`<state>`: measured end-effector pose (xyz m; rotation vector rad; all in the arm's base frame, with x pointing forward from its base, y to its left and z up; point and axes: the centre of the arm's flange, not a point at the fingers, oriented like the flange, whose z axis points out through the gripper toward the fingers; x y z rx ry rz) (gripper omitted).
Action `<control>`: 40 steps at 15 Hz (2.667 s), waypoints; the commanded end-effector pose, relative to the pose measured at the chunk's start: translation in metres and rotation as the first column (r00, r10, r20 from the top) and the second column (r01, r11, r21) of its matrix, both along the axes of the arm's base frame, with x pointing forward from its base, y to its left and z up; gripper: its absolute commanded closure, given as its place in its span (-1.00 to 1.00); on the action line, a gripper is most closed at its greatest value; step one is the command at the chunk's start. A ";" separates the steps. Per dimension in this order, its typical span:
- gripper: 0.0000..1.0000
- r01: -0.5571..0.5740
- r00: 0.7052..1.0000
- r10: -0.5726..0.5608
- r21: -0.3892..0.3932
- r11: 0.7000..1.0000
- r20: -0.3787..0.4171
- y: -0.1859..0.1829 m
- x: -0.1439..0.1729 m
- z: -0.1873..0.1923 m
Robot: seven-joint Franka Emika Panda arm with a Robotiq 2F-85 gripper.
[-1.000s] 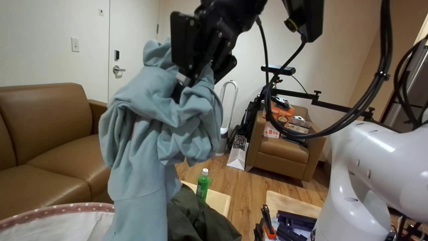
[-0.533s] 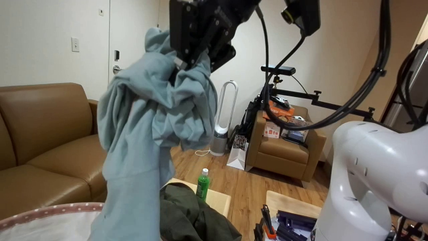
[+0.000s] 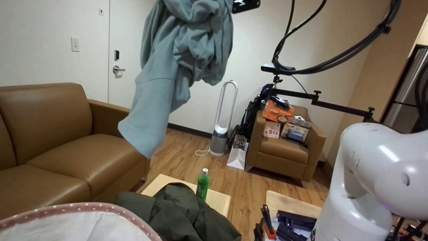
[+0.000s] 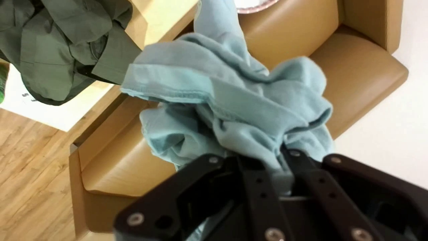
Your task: Remove the blue cloth from the laundry basket
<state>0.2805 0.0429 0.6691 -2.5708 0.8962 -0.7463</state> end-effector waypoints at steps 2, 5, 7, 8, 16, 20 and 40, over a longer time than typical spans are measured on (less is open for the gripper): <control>0.94 0.102 0.991 -0.102 -0.002 0.995 -0.092 -0.038 0.046 -0.019; 0.94 0.148 0.974 -0.149 -0.018 0.989 -0.169 -0.074 0.095 -0.075; 0.75 0.147 0.977 -0.146 -0.006 0.989 -0.153 -0.065 0.067 -0.067; 0.75 0.155 0.973 -0.153 -0.004 0.988 -0.174 -0.071 0.078 -0.079; 0.94 0.191 0.950 -0.160 0.091 0.977 -0.270 -0.089 0.135 -0.144; 0.94 0.269 0.903 -0.203 0.128 0.955 -0.379 -0.094 0.156 -0.219; 0.94 0.391 0.715 -0.241 0.089 0.916 -0.656 -0.134 0.165 -0.431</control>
